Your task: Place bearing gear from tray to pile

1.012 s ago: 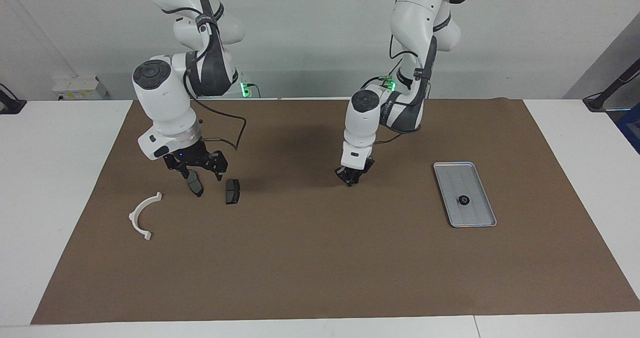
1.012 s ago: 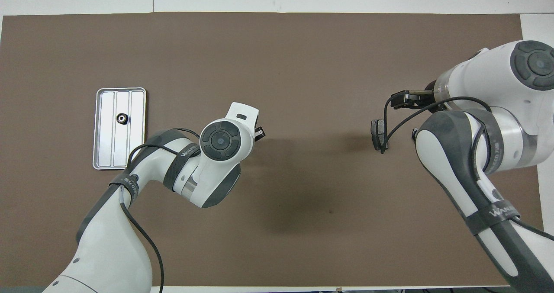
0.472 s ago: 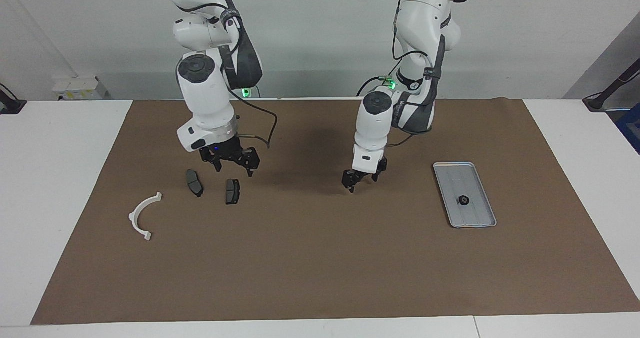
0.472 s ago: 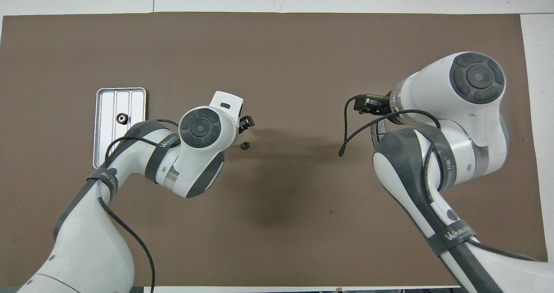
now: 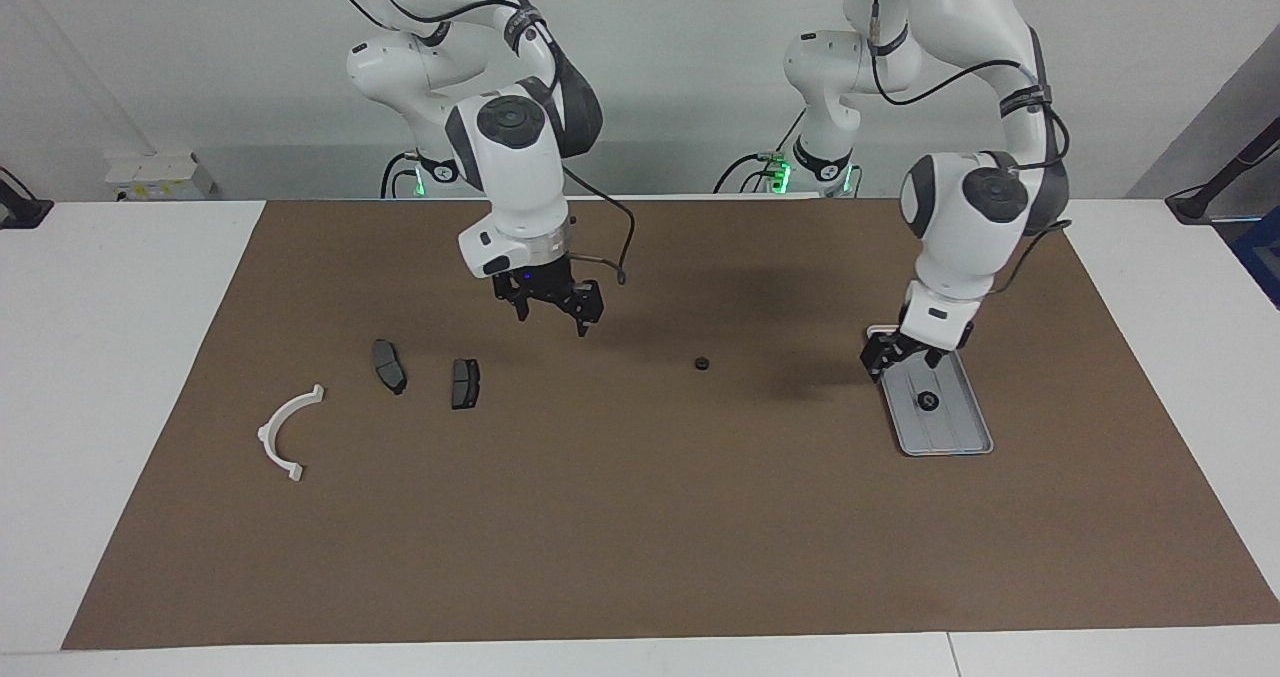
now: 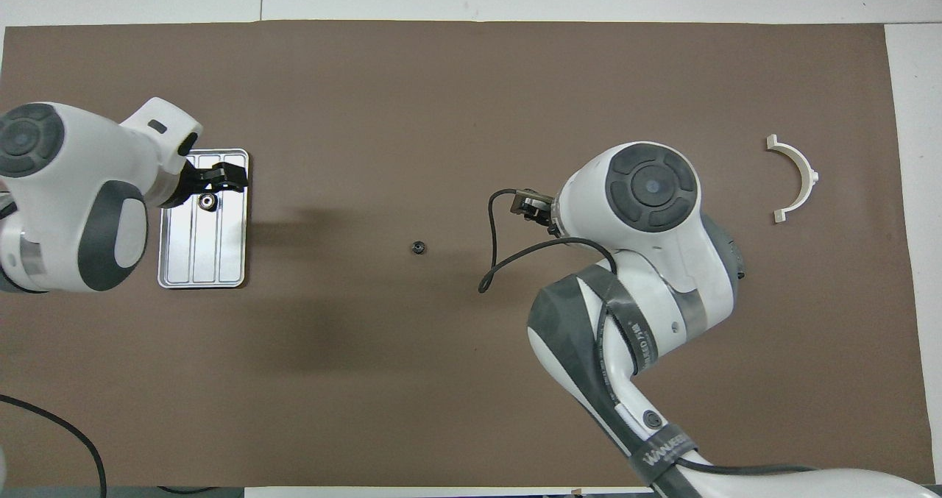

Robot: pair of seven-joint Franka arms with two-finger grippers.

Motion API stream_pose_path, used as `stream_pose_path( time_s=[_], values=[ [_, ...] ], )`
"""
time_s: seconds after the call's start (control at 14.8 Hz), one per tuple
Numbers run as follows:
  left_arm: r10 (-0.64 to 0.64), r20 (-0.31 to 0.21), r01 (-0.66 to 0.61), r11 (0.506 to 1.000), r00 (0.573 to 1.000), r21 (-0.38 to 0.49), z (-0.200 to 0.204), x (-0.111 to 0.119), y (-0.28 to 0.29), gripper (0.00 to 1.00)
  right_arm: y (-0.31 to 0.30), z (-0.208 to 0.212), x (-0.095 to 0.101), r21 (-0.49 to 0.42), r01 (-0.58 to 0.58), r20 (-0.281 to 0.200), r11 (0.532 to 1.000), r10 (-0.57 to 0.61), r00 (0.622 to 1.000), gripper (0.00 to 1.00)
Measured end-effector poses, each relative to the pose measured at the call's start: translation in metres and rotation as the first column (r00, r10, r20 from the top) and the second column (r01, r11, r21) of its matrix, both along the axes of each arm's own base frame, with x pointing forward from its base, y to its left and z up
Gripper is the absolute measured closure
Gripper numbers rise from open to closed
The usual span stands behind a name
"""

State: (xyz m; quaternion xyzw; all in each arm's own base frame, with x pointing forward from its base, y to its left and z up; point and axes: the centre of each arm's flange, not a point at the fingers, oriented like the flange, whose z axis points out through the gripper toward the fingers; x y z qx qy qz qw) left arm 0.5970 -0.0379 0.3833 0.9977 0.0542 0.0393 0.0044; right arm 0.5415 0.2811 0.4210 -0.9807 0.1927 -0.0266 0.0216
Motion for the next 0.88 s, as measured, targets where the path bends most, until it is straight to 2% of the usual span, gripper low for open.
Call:
stream_pose_path(
  time_s=[0.07,0.13,0.47,0.67,0.88],
  values=[
    [-0.019,-0.005,0.019,1.000,1.000,-0.013,-0.002,0.000,0.023,0.08,0.016,-0.004,-0.001,0.003,0.014,-0.001,1.000,-0.014,1.000,0.00],
    [-0.029,-0.010,0.029,0.999,1.000,-0.017,-0.005,-0.001,0.040,0.10,0.033,-0.008,-0.001,0.007,0.027,0.000,1.000,-0.027,1.000,0.00],
    [-0.049,-0.050,0.048,0.999,0.998,-0.023,-0.028,-0.006,0.045,0.10,0.093,-0.023,0.002,0.023,0.102,-0.001,0.994,-0.102,0.995,0.00],
    [-0.050,-0.035,0.050,0.999,0.998,-0.022,-0.041,-0.003,0.044,0.10,0.142,-0.049,-0.004,0.009,0.137,-0.009,0.991,-0.137,0.991,0.00],
    [-0.050,-0.024,0.049,0.999,0.998,-0.021,-0.056,0.000,0.044,0.10,0.181,-0.085,0.002,-0.014,0.150,-0.007,0.989,-0.150,0.989,0.00]
  ],
)
